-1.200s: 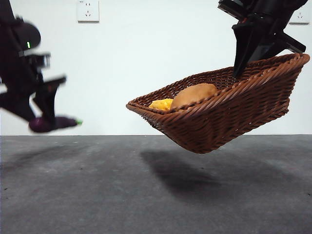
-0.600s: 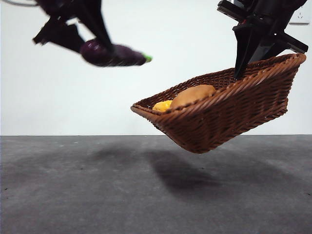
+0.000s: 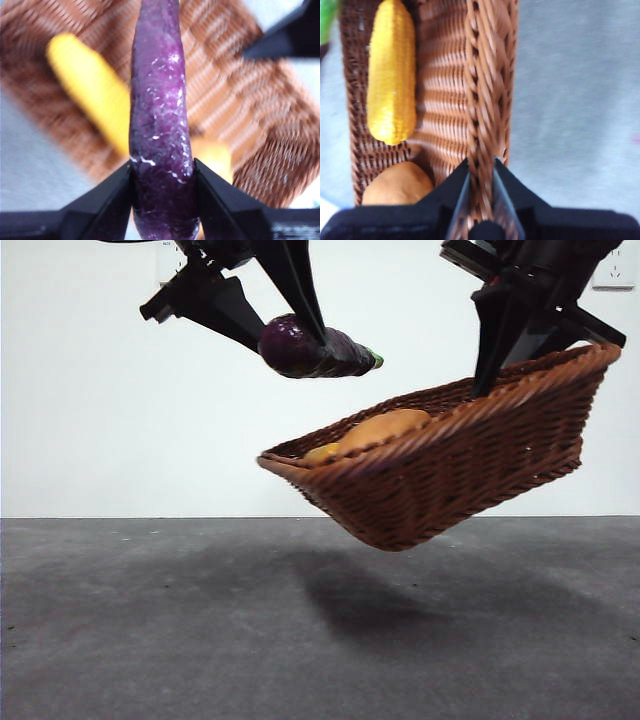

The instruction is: Help me put the vegetables on the table into the basket

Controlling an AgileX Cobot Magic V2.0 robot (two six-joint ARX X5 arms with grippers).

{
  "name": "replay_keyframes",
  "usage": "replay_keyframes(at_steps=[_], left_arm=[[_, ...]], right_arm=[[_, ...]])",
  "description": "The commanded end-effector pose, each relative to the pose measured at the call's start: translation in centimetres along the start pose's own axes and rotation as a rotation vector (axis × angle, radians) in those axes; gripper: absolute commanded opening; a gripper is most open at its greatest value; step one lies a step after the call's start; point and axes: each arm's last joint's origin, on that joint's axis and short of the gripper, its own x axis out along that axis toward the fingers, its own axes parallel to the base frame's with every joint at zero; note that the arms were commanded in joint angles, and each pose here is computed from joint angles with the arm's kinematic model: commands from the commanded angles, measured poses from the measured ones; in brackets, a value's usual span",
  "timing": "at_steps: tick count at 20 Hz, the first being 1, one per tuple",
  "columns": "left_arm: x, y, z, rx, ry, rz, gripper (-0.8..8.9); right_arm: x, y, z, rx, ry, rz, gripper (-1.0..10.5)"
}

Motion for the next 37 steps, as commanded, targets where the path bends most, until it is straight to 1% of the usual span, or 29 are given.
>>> replay_keyframes(at_steps=[1, 3, 4, 5, 7, 8, 10, 13, 15, 17, 19, 20, 21, 22, 23, 26, 28, 30, 32, 33, 35, 37], left_arm=[[0.9, 0.0, 0.0, -0.052, 0.022, -0.022, 0.01], [0.9, -0.2, 0.0, -0.062, 0.016, -0.028, 0.32], [1.0, -0.3, 0.0, -0.064, 0.017, -0.032, 1.13], [1.0, -0.3, -0.1, -0.064, 0.017, -0.032, 2.19], [1.0, -0.3, -0.1, -0.070, 0.021, -0.030, 4.71], [1.0, -0.3, -0.1, -0.080, 0.018, -0.022, 5.04], [1.0, -0.3, -0.1, -0.099, 0.013, -0.009, 5.04], [1.0, -0.3, 0.0, -0.100, 0.000, 0.003, 5.03], [0.5, -0.4, 0.2, -0.071, -0.032, -0.009, 5.03], [-1.4, -0.6, 0.4, -0.021, -0.104, 0.008, 5.03], [-3.9, -0.9, 0.0, 0.036, -0.144, 0.044, 4.90], [-5.2, -1.0, -0.6, 0.066, -0.143, 0.071, 4.04], [-6.5, -0.9, -1.2, 0.098, -0.134, 0.105, 2.47], [-7.8, -0.9, -2.0, 0.127, -0.123, 0.145, 0.69], [-9.0, -0.8, -2.8, 0.155, -0.100, 0.173, -0.18], [-11.7, -0.7, -4.9, 0.196, -0.023, 0.199, -0.09], [-12.6, -0.6, -5.5, 0.199, -0.029, 0.227, -0.09], [-13.0, -0.6, -5.9, 0.198, -0.021, 0.224, -0.09], [-13.2, -0.5, -6.3, 0.194, 0.019, 0.234, -0.09], [-13.2, -0.4, -6.6, 0.191, 0.047, 0.241, -0.09], [-13.5, -0.3, -7.1, 0.187, 0.076, 0.249, -0.09], [-14.1, -0.3, -7.3, 0.185, 0.056, 0.243, -0.09]], right_arm=[[0.8, 0.9, -0.1, -0.018, 0.016, 0.055, -0.2], [1.1, 1.9, -0.2, -0.046, 0.021, 0.066, -0.2], [1.3, 2.3, -0.2, -0.061, 0.025, 0.071, -0.2], [1.4, 2.7, -0.3, -0.073, 0.028, 0.076, -0.2], [1.6, 3.3, -0.4, -0.076, 0.032, 0.082, -0.2], [1.7, 3.4, -0.4, -0.076, 0.035, 0.086, -0.2], [1.7, 3.4, -0.4, -0.073, 0.035, 0.087, -0.2], [1.6, 3.4, -0.4, -0.074, 0.034, 0.086, -0.2], [1.6, 3.2, -0.3, -0.075, 0.024, 0.076, -0.2], [1.3, 2.4, -0.1, -0.057, 0.008, 0.070, -0.2], [0.9, 1.2, 0.2, -0.033, -0.010, 0.057, -0.2], [0.6, 0.4, 0.3, -0.023, -0.021, 0.048, -0.2], [0.2, -0.5, 0.5, -0.002, -0.035, 0.038, -0.2], [-0.1, -1.4, 0.6, 0.009, -0.050, 0.033, -0.2], [-0.5, -2.3, 0.7, 0.006, -0.061, 0.034, -0.2], [-1.2, -5.2, 0.9, 0.044, -0.091, 0.012, -0.2], [-0.9, -7.3, 1.1, 0.075, -0.080, 0.012, -0.2], [-0.2, -9.4, 1.3, 0.101, -0.073, 0.071, -0.2], [0.7, -11.5, 1.7, 0.136, -0.096, 0.130, -0.2], [1.2, -12.7, 1.8, 0.159, -0.096, 0.145, -0.2], [2.6, -14.8, 1.8, 0.202, -0.075, 0.141, -0.2], [4.2, -16.7, 1.7, 0.243, -0.048, 0.142, -0.2]])
